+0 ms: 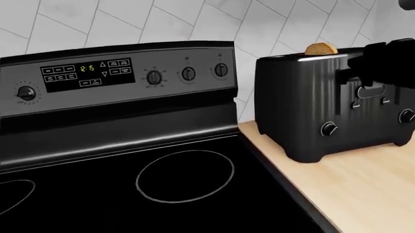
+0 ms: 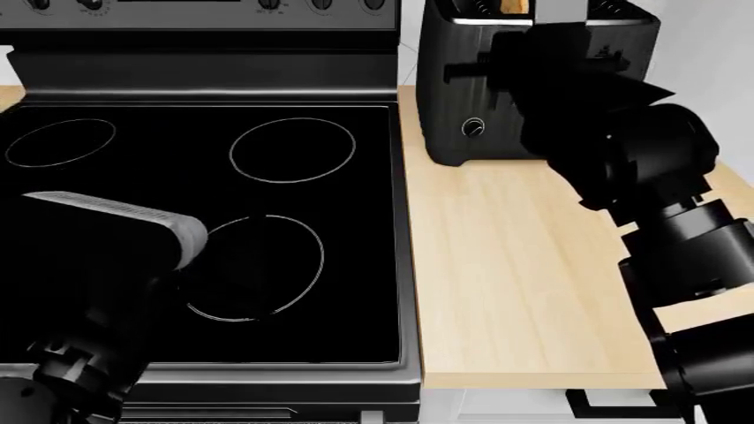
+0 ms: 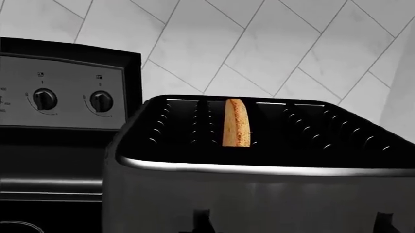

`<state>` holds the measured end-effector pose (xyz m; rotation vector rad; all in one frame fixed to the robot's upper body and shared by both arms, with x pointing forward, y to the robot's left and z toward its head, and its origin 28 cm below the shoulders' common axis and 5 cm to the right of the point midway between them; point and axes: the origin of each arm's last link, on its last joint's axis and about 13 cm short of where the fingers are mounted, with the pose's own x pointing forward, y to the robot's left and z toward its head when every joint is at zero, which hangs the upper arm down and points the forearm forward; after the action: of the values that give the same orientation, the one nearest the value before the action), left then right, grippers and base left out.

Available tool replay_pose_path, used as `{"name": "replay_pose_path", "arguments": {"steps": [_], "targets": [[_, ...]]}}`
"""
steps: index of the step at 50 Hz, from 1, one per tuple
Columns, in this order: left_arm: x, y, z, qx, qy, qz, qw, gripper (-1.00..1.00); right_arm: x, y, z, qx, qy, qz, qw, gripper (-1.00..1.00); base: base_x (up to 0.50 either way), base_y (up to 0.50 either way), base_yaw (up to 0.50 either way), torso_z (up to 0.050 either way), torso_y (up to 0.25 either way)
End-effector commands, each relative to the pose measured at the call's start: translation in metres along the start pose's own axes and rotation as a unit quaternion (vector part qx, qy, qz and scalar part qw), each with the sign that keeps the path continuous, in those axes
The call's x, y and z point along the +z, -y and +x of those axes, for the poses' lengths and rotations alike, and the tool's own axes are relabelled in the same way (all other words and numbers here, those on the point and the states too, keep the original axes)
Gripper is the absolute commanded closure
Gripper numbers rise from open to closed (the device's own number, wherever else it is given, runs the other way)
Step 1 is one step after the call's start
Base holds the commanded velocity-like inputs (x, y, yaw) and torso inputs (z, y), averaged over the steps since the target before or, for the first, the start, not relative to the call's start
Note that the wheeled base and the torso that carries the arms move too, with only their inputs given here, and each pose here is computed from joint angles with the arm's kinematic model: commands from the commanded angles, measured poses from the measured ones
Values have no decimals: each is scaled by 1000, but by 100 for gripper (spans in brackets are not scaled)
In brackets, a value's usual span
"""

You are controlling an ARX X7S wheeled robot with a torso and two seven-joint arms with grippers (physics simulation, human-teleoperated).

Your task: Push down the lever of the toaster to turn it on.

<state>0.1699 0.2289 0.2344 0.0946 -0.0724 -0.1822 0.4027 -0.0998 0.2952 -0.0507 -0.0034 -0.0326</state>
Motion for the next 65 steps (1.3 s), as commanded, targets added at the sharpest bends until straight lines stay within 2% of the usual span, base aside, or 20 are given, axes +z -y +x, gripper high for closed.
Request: {"name": "replay_pose_path", "arguments": {"steps": [1,65], "targets": [[-16,1,-3,0,-1,2,1000,-100,-5,0,1,-6,-23,-3,1000,100,0,0,0,0,0],[-16,1,-2,1,2,3,1000,-100,-36,4,4,-14,-87,-11,996,100,0,0,0,0,0]]}}
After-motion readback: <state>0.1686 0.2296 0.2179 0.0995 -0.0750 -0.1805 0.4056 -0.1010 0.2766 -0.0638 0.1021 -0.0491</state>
